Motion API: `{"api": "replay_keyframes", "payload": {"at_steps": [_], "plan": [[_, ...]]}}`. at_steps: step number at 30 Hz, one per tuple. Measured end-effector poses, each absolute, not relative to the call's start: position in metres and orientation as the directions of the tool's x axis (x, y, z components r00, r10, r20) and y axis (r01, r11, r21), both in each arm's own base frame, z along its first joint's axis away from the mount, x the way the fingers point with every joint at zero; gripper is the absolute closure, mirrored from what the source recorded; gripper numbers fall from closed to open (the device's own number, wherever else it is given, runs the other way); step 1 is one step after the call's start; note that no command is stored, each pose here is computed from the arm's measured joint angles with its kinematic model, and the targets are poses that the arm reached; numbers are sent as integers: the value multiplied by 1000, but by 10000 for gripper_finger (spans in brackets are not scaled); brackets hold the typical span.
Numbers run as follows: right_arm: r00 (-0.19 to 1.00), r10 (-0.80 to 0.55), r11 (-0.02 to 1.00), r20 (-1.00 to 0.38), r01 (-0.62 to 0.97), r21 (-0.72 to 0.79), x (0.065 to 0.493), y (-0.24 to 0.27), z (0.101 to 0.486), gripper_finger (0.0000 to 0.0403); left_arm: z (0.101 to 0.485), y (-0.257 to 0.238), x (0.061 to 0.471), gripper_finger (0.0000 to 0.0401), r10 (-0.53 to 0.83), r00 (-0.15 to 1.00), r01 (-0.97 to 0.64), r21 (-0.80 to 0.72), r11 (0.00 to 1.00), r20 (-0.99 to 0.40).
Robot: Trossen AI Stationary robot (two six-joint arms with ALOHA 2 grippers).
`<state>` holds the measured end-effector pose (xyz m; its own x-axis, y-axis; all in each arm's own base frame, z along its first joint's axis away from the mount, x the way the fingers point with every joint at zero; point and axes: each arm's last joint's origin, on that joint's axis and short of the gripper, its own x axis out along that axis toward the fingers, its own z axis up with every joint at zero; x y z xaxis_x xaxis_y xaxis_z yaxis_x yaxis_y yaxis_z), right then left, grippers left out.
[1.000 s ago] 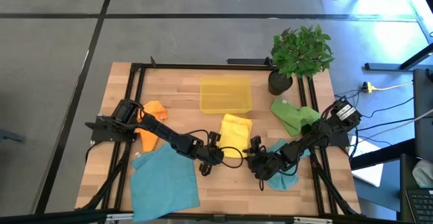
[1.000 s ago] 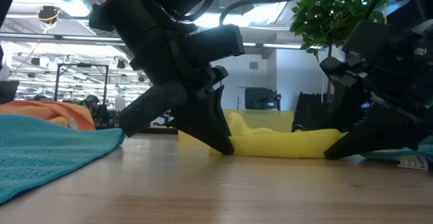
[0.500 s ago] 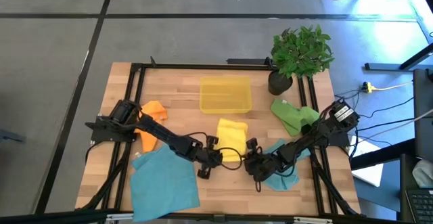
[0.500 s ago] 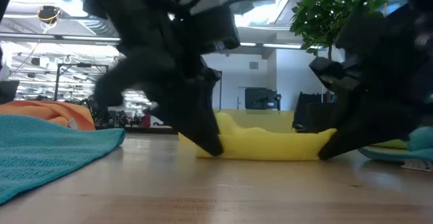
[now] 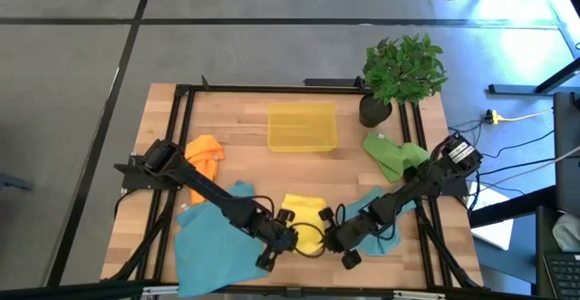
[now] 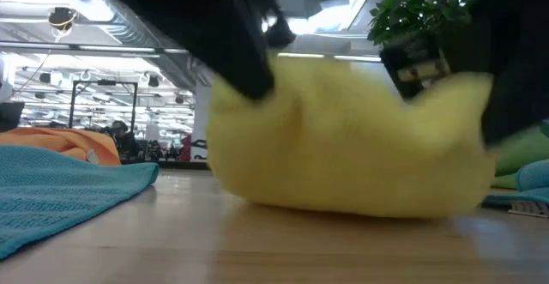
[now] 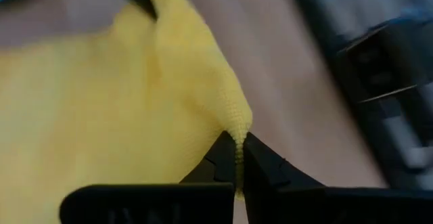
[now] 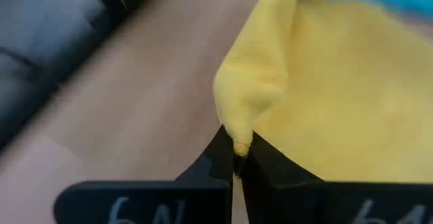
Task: Fold microfiber towels
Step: Fold the yellow microfiber towel
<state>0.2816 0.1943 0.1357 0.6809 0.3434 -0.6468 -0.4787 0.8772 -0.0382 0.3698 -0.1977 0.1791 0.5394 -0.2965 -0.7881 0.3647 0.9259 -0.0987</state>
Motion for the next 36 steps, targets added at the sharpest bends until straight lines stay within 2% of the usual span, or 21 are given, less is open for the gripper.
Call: {"api": "replay_keyframes", "payload": {"at_steps": [4, 9, 17, 24, 27, 36], "plan": [[706, 374, 879, -601, -476, -13, 278, 186, 132, 392, 182, -195, 373, 401, -353, 515, 420, -129, 898, -781], [775, 385, 906, -501, -420, 46, 260, 163, 117, 392, 166, -172, 374, 401, -385, 465, 409, -192, 892, -798], [860, 319, 946, -398, -269, 179, 237, 126, 99, 393, 166, -147, 390, 401, -543, 503, 438, -343, 831, -673], [850, 408, 912, -333, -362, 192, 246, 150, 115, 393, 169, -168, 384, 401, -589, 488, 492, -355, 795, -644], [850, 398, 917, -346, -364, 163, 252, 156, 119, 393, 168, -172, 382, 401, -592, 481, 553, -301, 777, -647], [876, 239, 969, -418, -184, 167, 252, 129, 106, 393, 151, -135, 380, 401, -583, 501, 488, -347, 801, -640]]}}
